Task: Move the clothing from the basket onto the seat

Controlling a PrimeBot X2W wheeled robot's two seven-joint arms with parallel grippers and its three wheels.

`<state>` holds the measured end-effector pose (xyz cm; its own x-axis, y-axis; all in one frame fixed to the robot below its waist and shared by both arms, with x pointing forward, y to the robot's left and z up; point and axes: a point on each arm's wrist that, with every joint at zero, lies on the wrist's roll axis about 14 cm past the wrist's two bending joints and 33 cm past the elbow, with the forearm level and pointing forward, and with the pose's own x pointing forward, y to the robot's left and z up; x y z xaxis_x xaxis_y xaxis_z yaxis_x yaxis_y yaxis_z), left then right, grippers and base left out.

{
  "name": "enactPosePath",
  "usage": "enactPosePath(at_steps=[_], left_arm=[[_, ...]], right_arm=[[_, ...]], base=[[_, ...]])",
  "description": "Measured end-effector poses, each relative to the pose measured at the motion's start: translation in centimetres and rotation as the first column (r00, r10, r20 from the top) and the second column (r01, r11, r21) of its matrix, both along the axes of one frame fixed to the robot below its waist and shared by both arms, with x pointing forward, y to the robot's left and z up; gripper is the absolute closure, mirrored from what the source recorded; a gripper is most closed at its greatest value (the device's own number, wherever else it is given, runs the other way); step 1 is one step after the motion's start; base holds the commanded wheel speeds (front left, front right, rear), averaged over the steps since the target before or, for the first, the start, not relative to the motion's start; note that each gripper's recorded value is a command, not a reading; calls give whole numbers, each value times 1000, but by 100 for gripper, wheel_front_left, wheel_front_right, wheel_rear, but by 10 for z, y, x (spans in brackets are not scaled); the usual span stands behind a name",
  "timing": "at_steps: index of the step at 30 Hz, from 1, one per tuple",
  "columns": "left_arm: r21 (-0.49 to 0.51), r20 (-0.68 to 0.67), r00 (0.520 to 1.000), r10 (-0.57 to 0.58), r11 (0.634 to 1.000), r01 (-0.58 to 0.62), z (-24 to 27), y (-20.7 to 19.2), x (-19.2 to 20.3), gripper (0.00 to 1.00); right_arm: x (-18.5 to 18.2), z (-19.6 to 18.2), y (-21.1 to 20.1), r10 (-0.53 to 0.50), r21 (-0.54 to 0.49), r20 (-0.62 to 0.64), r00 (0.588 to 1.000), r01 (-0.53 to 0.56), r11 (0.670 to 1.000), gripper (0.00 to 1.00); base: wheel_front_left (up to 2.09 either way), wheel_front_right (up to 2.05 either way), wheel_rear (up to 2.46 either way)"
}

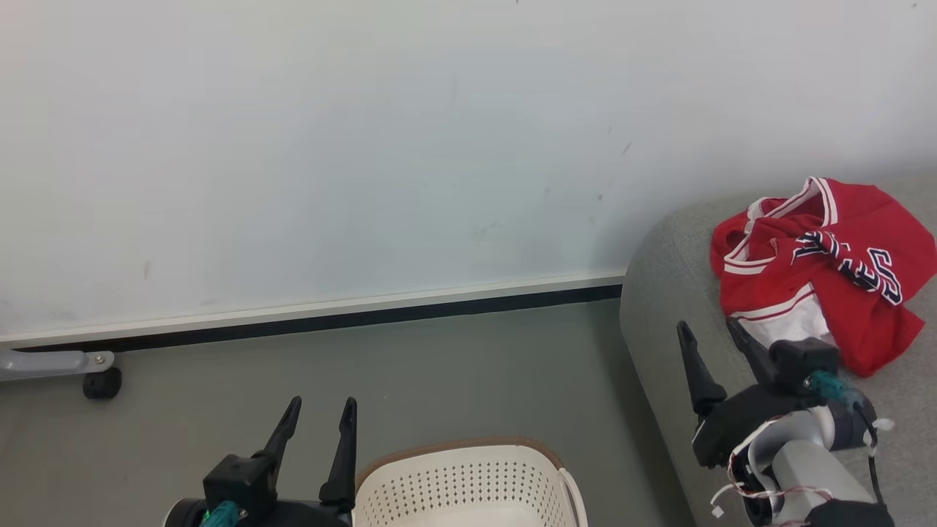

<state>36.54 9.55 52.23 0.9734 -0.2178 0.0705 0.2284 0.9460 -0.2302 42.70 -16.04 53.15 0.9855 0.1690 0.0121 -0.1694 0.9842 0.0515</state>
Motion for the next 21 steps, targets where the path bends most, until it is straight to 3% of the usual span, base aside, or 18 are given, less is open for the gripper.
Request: enactPosePath(at_steps=[11, 21], left_arm=[[4, -37, 996, 75, 997, -75, -17, 28, -16, 0], [22, -59, 991, 121, 993, -120, -28, 45, -32, 0]], right_arm=[[-49, -33, 4, -48, 88, -22, 999, 49, 995, 0], [-76, -28, 12, -65, 136, 19, 998, 62, 989, 0]], base=[[0, 0, 0], [0, 0, 0]])
